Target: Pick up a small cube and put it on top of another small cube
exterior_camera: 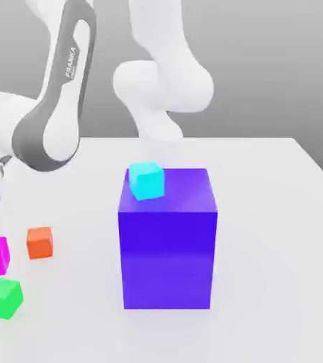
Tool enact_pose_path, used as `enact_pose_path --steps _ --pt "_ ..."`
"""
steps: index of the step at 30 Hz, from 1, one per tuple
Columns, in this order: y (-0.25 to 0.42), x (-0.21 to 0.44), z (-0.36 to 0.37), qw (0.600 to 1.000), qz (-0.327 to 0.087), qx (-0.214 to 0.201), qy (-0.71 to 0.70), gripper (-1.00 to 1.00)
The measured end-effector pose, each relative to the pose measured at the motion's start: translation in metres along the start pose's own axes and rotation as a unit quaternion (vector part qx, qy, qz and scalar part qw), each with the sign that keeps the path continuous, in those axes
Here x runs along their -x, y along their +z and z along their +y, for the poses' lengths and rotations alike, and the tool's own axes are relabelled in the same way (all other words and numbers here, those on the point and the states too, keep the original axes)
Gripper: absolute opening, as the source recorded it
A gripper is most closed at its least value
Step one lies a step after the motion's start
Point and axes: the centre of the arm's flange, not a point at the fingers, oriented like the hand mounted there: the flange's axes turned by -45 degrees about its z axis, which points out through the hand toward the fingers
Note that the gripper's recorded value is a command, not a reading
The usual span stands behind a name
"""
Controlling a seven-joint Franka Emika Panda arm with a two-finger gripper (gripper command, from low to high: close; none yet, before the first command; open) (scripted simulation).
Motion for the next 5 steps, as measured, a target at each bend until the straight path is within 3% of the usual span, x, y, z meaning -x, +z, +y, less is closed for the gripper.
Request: enact_pose_path --steps 1,5 --pt "0.0127 0.0002 0.0009 1.000 0.000 0.000 0.001 1.00" --pt "0.0127 0.0002 0.0009 1.000 0.000 0.000 0.001 1.00"
